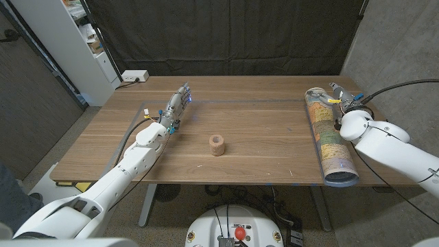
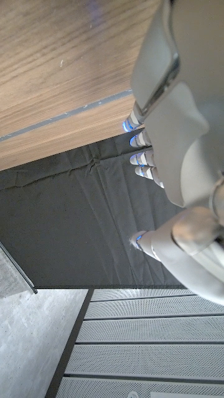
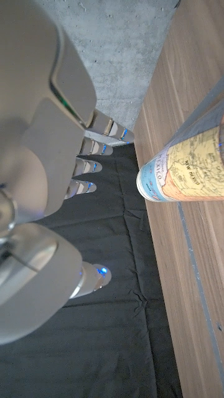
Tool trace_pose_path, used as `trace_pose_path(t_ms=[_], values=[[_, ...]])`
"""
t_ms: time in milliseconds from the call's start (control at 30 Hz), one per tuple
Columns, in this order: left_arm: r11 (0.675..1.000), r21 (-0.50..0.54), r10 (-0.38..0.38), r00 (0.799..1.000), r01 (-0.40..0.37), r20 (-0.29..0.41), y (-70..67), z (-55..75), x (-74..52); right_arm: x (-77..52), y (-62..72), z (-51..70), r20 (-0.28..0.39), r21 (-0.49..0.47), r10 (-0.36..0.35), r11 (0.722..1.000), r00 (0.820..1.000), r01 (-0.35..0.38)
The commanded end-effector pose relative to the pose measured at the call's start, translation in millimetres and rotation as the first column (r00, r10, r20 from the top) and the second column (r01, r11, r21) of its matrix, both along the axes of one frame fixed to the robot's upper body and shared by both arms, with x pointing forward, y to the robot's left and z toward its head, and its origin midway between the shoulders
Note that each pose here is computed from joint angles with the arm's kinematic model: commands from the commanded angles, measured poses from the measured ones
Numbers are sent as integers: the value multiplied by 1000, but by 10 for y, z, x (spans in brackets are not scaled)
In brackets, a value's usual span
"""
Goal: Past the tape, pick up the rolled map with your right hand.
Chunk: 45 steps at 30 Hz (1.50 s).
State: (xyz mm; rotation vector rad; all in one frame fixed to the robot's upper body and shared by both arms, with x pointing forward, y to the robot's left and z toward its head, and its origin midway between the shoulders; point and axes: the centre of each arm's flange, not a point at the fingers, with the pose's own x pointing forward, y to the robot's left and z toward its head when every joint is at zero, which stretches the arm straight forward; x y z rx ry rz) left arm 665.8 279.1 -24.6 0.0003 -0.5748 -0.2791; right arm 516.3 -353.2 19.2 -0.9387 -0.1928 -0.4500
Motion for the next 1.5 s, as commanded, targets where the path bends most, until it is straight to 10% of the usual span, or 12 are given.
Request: trace_pose_path(t_ms=[33,1500], values=[[1000,0,3,1000,-3,13,10,53,-25,62,-21,-46,-48,5,-30,1000,998,31],[1000,3,16,1000,-16,7,83,36,-76,221,-32,-254,-128,36,-57,997,990,62]])
